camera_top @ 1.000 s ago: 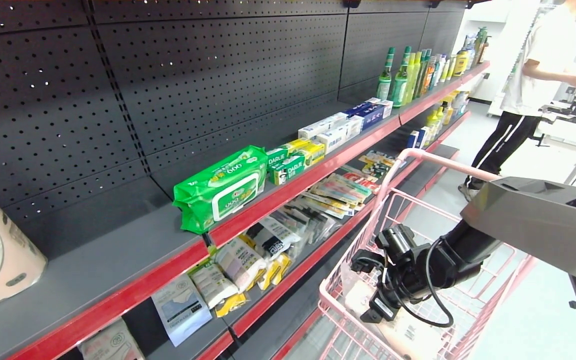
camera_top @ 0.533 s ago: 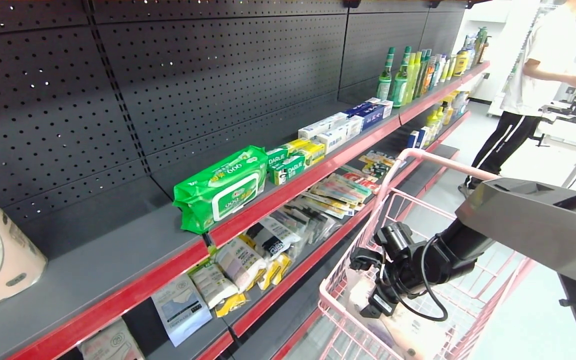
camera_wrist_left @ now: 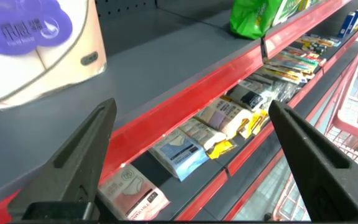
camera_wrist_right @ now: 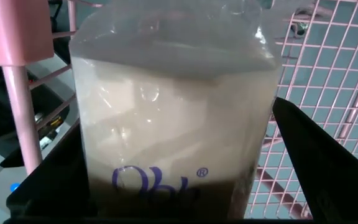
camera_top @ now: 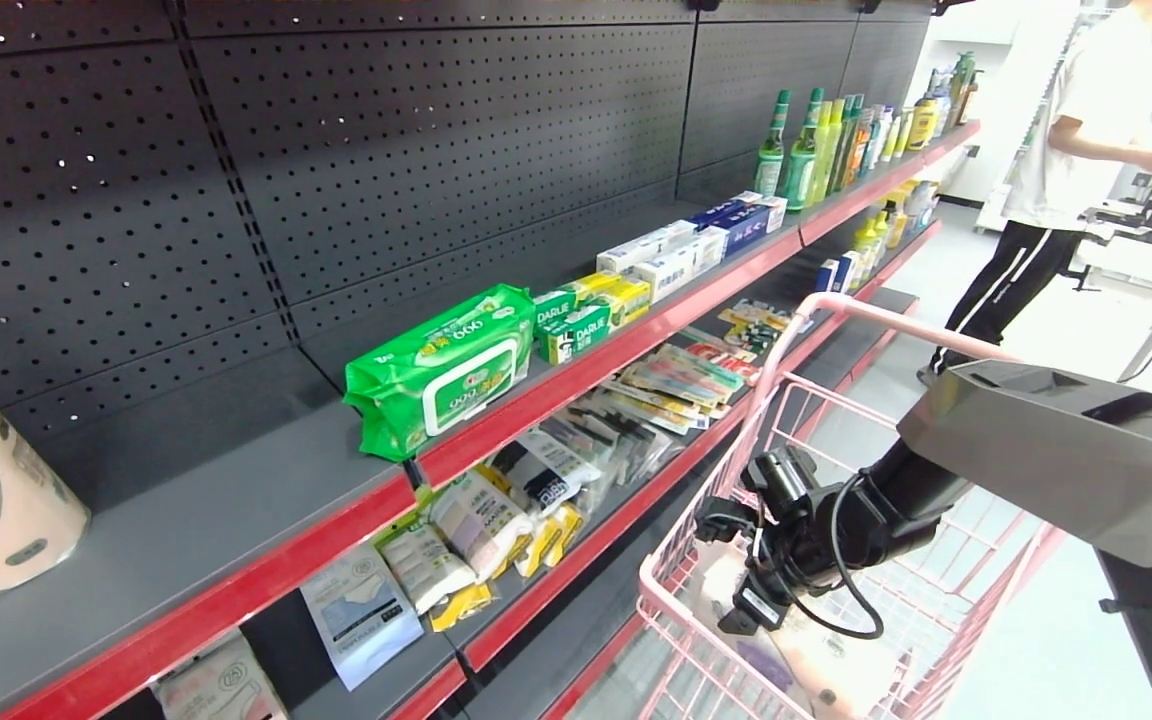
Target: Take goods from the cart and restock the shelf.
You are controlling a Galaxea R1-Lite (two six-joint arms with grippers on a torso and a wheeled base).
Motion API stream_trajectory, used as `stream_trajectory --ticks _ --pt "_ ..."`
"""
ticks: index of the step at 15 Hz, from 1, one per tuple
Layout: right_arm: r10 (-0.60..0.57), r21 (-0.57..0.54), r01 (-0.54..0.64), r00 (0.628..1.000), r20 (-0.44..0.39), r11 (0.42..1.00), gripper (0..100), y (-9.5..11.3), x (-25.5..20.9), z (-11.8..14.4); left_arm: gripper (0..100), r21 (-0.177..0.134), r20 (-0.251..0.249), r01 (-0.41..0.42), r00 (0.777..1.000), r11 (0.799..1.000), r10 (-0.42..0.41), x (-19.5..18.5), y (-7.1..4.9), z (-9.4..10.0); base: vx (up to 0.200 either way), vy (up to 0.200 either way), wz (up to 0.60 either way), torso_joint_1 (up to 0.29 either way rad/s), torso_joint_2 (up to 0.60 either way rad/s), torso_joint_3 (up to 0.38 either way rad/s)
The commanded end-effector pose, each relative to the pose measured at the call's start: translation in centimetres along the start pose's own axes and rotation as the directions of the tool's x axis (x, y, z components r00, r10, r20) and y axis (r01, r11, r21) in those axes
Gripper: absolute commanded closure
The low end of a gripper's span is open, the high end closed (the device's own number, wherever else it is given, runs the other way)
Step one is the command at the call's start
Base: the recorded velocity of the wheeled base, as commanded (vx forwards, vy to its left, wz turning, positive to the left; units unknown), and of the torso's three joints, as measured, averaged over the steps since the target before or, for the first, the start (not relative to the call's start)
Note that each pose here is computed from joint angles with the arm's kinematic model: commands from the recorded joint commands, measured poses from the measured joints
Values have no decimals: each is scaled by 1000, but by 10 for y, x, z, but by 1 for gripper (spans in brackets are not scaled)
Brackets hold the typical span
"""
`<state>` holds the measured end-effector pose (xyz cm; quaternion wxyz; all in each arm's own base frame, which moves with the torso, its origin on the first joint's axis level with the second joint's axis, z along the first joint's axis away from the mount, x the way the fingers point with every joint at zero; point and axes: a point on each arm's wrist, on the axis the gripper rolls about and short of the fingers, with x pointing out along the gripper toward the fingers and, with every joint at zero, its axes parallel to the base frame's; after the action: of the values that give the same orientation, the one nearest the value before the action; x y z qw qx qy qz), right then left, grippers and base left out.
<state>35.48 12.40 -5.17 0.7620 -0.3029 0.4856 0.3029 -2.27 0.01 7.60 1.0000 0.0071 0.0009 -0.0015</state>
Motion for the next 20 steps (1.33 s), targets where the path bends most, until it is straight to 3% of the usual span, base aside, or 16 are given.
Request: stream_trajectory --ticks 1,8,17,20 --pt "-1 -2 1 1000 -2 1000 0 0 1 0 0 0 0 0 1000 1000 0 0 0 0 0 0 0 -149 354 207" --pt "-85 -37 83 995 -47 996 0 -1 1 3 0 -2 0 0 1000 1000 0 0 0 0 0 0 0 -9 19 11" --pt "-78 -43 75 996 -51 996 0 6 3 6 0 -2 0 0 1000 1000 0 0 0 0 0 0 0 0 0 0" --pt "-90 -51 86 991 -97 995 0 7 2 7 0 -2 -1 0 1000 1000 0 0 0 0 0 0 0 0 0 0"
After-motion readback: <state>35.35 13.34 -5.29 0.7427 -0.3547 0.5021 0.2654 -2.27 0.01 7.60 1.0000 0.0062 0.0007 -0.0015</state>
